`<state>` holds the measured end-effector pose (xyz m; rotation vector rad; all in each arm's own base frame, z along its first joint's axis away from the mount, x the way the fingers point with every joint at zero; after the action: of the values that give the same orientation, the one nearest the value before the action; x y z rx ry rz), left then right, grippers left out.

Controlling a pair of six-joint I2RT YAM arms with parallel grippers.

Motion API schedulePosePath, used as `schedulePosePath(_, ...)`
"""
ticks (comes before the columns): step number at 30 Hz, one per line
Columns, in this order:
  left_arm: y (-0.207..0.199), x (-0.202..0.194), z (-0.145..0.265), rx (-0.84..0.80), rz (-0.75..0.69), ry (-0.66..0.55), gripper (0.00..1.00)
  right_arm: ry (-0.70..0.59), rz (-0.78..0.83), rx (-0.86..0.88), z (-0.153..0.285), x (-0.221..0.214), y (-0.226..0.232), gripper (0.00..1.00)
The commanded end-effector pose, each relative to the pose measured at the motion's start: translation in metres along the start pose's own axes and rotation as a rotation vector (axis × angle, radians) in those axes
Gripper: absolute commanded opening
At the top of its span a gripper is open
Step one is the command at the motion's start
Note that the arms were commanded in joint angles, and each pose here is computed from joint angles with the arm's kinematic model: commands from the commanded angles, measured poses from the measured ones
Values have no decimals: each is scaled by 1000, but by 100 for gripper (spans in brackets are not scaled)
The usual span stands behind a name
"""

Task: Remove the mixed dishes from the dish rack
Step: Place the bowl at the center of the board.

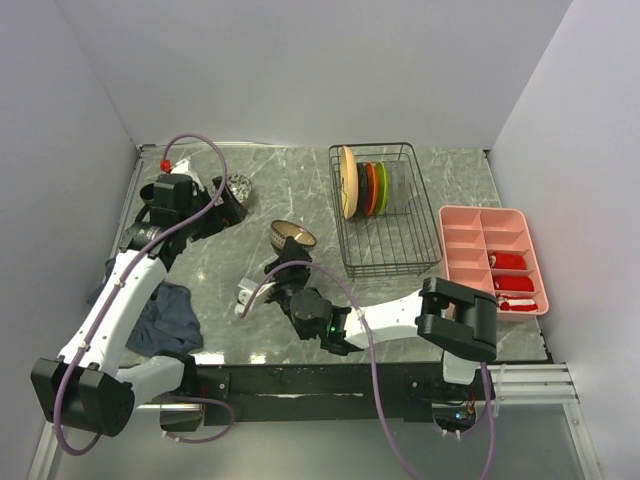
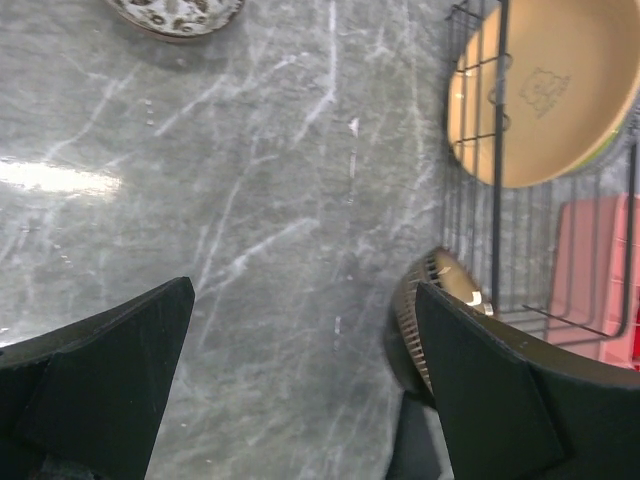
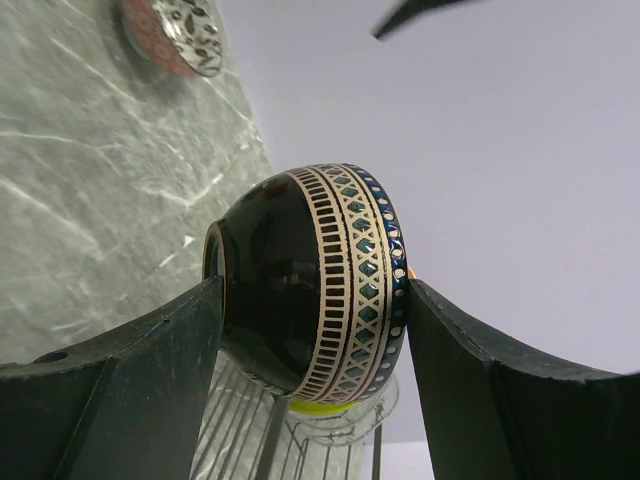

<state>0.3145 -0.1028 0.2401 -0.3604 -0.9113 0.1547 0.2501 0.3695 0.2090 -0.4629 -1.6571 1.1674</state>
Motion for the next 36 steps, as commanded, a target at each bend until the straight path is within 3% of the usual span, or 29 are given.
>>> schedulePosePath(1, -19, 10, 10, -72, 44, 15, 99, -75, -119, -93, -2, 32, -27, 0)
schedulePosePath(14, -22, -29, -19, -107, 56, 258, 100, -119, -48, 2, -17, 45, 11, 0)
schedulePosePath(20, -23, -47, -34, -135, 56, 373, 95, -110, -30, 11, -15, 41, 17, 0)
schedulePosePath(36, -23, -90, -38, -185, -20, 617, 56, -122, 39, 19, -6, 40, 31, 0)
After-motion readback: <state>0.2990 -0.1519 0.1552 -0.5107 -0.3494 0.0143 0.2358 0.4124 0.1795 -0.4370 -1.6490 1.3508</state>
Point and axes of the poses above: each gripper's point midway between its finger pads, its own z axis back along the fingers, its own y axis along the line the jaws close on, x = y × z, the point moved 1 cm from there along z, back along the fingers, and after that the axes turned 10 degrees about -z, right-handed, at the moved point
